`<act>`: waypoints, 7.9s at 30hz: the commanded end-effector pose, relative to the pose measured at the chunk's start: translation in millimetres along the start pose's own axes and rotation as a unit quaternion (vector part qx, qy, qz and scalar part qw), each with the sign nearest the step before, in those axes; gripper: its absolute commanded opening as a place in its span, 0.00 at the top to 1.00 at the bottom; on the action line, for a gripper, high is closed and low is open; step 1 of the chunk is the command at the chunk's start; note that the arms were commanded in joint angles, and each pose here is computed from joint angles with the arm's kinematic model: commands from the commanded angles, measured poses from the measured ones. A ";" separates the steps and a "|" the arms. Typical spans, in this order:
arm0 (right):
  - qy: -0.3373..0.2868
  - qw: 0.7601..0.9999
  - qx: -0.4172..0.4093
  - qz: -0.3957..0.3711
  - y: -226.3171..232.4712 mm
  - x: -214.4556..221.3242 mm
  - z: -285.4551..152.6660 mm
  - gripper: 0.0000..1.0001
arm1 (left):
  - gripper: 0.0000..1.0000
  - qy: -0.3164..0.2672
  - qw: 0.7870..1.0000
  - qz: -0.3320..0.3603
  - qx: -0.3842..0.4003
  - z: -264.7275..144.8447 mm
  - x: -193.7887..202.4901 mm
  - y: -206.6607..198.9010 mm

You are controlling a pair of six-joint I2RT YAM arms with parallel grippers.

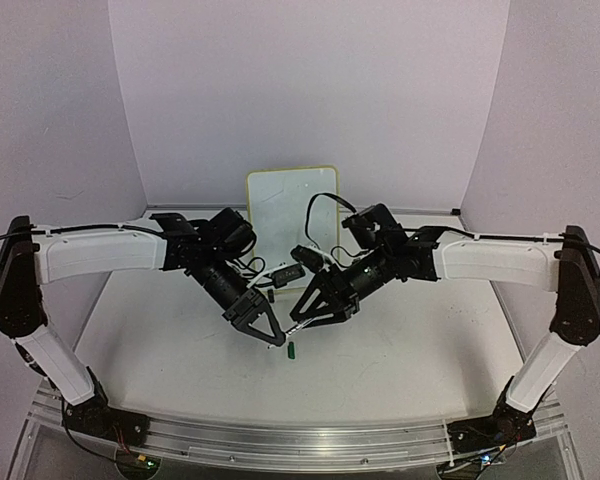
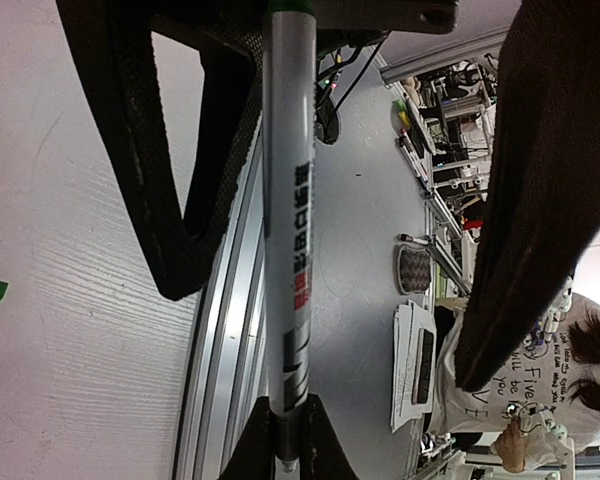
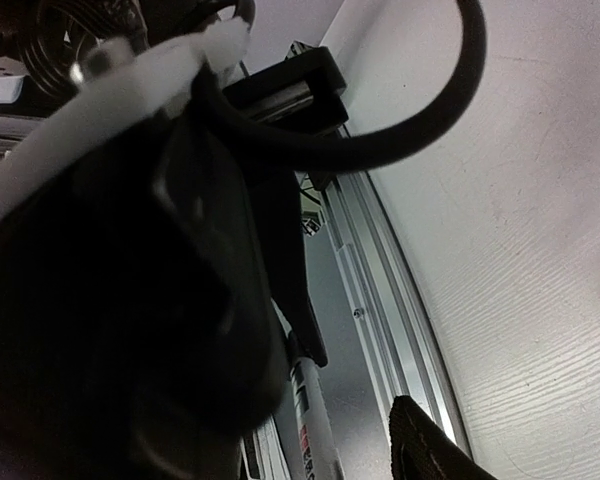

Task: Write a sentence on the whiteboard
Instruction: Pass from the left arm to the right, then hold the whiteboard at the center of the board, then write a sentence on the whiteboard.

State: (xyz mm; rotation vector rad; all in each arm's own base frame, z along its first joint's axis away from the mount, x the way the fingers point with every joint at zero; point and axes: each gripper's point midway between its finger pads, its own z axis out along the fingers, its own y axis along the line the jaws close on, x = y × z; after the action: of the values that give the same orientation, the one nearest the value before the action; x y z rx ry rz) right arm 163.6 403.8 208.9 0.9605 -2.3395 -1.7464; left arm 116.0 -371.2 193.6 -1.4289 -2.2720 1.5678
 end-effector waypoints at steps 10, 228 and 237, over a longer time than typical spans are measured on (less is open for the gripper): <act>0.024 0.999 -0.025 -0.022 17.9 2.2 16.6 0.46 | 1.00 0.000 1.000 0.028 0.006 -1.7 -10.5 -8.1; -0.414 0.848 0.241 -0.227 -4.9 -257.0 -112.1 1.00 | 1.00 -0.275 0.919 0.164 -0.230 -236.7 -165.5 176.5; -0.410 0.852 0.239 -0.222 -14.2 -264.4 -105.0 1.00 | 1.00 -0.276 0.919 0.164 -0.230 -237.0 -166.1 176.0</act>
State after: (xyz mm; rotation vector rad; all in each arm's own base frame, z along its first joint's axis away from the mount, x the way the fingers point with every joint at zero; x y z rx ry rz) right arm 419.1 442.6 291.9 0.9582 -3.4771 -1.9598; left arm 445.1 -297.3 252.9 -1.6904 -3.0198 1.8474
